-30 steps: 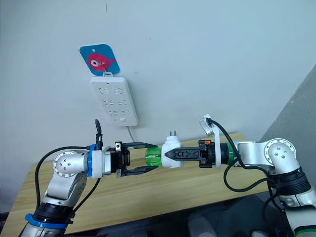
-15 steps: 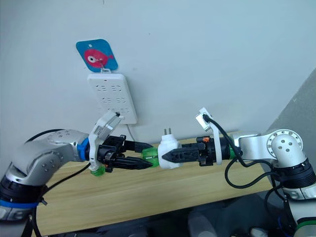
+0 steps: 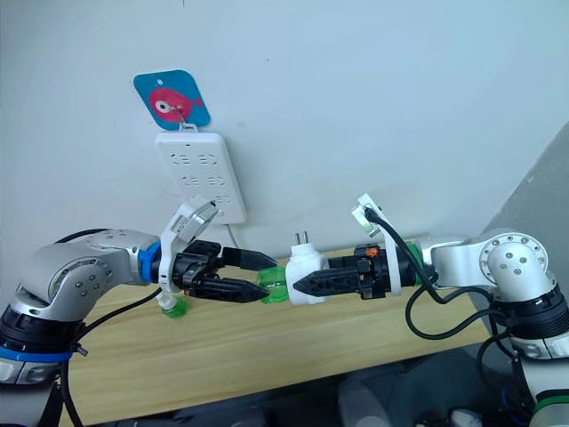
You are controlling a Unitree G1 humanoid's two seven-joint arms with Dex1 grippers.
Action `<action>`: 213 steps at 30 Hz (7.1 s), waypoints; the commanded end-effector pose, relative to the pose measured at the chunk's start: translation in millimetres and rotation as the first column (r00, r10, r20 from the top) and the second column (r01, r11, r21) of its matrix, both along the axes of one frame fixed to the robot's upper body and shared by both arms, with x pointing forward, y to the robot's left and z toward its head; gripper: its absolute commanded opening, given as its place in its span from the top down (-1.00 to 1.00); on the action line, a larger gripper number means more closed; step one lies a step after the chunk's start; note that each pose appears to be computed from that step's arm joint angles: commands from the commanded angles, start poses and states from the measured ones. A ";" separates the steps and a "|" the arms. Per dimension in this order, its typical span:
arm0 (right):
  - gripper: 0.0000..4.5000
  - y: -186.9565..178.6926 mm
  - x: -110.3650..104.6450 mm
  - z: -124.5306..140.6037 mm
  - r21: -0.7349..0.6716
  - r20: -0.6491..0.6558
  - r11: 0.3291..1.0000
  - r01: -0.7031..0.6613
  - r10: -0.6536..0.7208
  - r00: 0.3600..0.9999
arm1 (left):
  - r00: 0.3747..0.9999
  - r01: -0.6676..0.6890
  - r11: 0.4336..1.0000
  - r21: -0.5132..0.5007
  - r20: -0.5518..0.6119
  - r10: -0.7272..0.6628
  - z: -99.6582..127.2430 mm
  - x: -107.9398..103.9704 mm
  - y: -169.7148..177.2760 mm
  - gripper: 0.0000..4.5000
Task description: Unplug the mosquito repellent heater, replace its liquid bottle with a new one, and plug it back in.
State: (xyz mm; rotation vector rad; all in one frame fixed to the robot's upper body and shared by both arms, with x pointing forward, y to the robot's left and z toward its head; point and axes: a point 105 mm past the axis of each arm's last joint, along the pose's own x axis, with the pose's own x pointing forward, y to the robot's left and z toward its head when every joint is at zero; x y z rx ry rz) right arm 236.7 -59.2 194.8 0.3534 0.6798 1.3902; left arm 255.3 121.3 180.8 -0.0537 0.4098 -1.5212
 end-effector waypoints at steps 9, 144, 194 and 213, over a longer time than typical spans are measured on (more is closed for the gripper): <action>-0.35 -9.8 4.6 17.1 0.100 -0.032 0.994 0.039 -0.036 0.999 | 0.886 -0.262 0.963 -0.062 0.379 0.266 -6.8 0.5 42.5 -1.00; -0.35 -12.0 20.8 35.2 0.120 0.071 0.992 0.032 -0.041 0.997 | 0.793 -0.057 0.998 -0.014 0.607 0.054 23.8 18.6 -18.5 -0.04; -0.35 -11.3 5.5 38.3 -0.017 0.344 0.988 -0.151 0.148 0.927 | 0.884 -0.107 0.992 0.066 -0.450 0.125 43.7 19.2 8.3 -0.03; -0.35 -9.2 8.7 41.8 0.032 0.314 0.991 -0.127 0.110 0.943 | 0.933 -0.179 0.984 -0.010 -0.320 0.166 45.4 28.9 5.8 -1.00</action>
